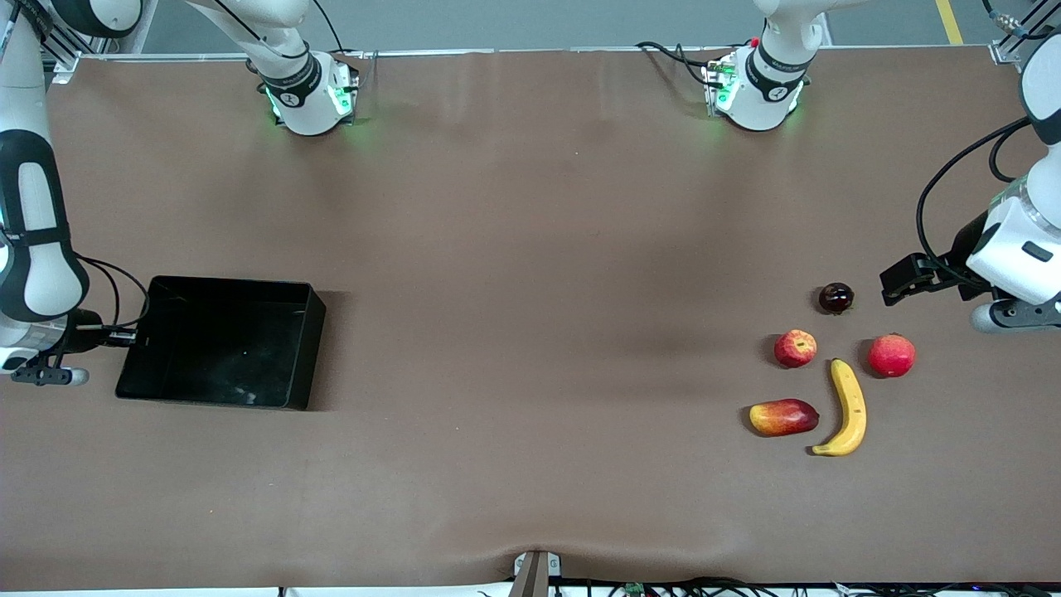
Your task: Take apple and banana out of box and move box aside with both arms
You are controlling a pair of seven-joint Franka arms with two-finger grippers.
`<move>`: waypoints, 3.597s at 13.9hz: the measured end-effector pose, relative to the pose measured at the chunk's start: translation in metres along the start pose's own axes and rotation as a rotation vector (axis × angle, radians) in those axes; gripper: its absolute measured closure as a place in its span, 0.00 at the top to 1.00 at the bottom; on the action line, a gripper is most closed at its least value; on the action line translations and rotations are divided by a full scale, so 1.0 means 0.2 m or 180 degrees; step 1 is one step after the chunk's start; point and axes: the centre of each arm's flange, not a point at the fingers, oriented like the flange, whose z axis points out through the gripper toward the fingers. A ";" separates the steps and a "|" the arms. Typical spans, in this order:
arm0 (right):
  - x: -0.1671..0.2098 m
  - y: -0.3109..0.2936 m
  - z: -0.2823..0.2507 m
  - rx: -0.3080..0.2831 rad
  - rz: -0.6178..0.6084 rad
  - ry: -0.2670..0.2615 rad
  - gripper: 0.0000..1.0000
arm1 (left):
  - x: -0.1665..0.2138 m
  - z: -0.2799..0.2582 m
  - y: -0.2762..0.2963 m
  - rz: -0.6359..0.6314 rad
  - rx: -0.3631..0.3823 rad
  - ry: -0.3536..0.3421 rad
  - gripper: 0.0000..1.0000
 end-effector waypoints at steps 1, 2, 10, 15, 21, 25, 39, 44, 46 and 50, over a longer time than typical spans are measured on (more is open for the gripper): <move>0.02 -0.01 -0.03 -0.0011 -0.0022 0.0047 0.31 | -0.01 -0.01 0.00 0.0000 0.0005 -0.0011 1.00; 0.05 -0.03 -0.08 -0.0024 -0.0052 0.0107 0.42 | -0.01 -0.01 0.00 0.0000 0.0008 -0.0019 1.00; 0.31 -0.47 -0.76 -0.0250 -0.0861 0.0452 1.00 | -0.06 -0.08 0.04 0.0044 0.0012 0.0019 1.00; 0.21 -1.00 -1.09 -0.0261 -0.0336 0.0413 1.00 | -0.06 -0.08 0.05 0.0049 0.0013 0.0012 1.00; -0.17 -1.40 -1.59 -0.0391 -0.0136 0.0478 1.00 | -0.15 -0.17 0.08 0.0077 0.0063 -0.0059 1.00; -0.46 -1.41 -1.75 -0.0353 -0.0135 0.0532 1.00 | -0.25 -0.29 0.11 0.0082 0.0078 -0.0081 1.00; -0.68 -1.49 -1.81 -0.0701 -0.0267 0.0371 1.00 | -0.33 -0.25 0.06 -0.0007 0.0029 -0.0189 1.00; -0.68 -1.48 -1.81 -0.0681 -0.0277 0.0379 1.00 | -0.33 -0.25 0.10 0.0039 0.0022 -0.0171 1.00; -0.67 -1.48 -1.81 -0.0681 -0.0280 0.0378 1.00 | -0.33 -0.24 0.11 0.0047 0.0022 -0.0172 1.00; -0.67 -1.48 -1.81 -0.0681 -0.0284 0.0374 1.00 | -0.33 -0.24 0.09 0.0032 0.0023 -0.0174 1.00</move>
